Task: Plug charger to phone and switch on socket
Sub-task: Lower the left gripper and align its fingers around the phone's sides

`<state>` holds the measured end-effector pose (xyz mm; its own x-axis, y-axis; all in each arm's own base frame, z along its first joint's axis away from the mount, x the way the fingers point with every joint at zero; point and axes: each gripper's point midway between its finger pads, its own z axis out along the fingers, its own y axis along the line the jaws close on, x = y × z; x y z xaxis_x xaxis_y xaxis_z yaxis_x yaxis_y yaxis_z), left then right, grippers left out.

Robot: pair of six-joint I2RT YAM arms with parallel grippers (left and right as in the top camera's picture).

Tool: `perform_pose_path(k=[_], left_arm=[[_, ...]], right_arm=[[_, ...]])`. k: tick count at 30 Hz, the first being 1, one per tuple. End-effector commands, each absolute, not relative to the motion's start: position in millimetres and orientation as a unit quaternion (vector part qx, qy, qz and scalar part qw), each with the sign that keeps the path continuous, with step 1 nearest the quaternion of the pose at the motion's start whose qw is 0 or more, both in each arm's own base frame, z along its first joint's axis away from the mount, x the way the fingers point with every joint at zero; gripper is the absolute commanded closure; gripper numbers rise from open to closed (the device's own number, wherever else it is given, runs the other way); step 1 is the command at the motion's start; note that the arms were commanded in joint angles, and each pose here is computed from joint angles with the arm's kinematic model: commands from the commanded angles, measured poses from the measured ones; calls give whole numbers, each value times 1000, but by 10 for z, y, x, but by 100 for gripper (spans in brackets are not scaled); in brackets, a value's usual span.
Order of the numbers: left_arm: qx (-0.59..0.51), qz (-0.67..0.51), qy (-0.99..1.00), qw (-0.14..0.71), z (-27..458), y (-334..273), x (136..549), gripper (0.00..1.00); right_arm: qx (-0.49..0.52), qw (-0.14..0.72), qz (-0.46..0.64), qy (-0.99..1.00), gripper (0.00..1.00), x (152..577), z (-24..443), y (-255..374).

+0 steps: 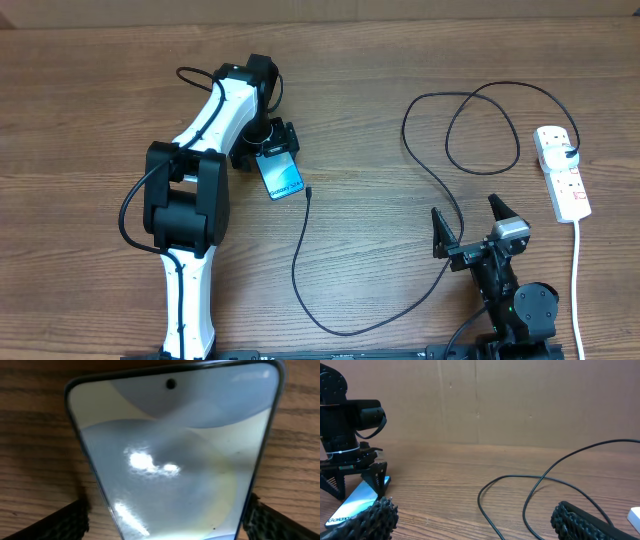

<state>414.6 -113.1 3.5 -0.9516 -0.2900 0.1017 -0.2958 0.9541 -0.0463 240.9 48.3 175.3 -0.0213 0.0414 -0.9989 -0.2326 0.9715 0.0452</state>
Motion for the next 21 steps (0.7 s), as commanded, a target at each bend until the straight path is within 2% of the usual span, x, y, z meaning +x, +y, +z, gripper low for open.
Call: perform_pose_path(k=[1, 8, 11, 12, 21], left_arm=[[141, 5, -988, 58, -82, -1107, 4052, 11], [131, -13, -990, 56, -85, -1096, 4027, 13], [131, -13, -990, 53, -87, -1094, 4039, 1], [131, -12, -990, 51, -88, -1097, 4050, 0], [158, -11, -986, 48, -92, -1130, 4058, 1]], right_arm=[[-66, 695, 96, 710, 0, 2416, 1714, 471], [-66, 695, 96, 710, 0, 2416, 1714, 471], [-66, 695, 96, 710, 0, 2416, 1714, 471], [-66, 695, 96, 710, 0, 2416, 1714, 471], [-66, 695, 96, 710, 0, 2416, 1714, 471]])
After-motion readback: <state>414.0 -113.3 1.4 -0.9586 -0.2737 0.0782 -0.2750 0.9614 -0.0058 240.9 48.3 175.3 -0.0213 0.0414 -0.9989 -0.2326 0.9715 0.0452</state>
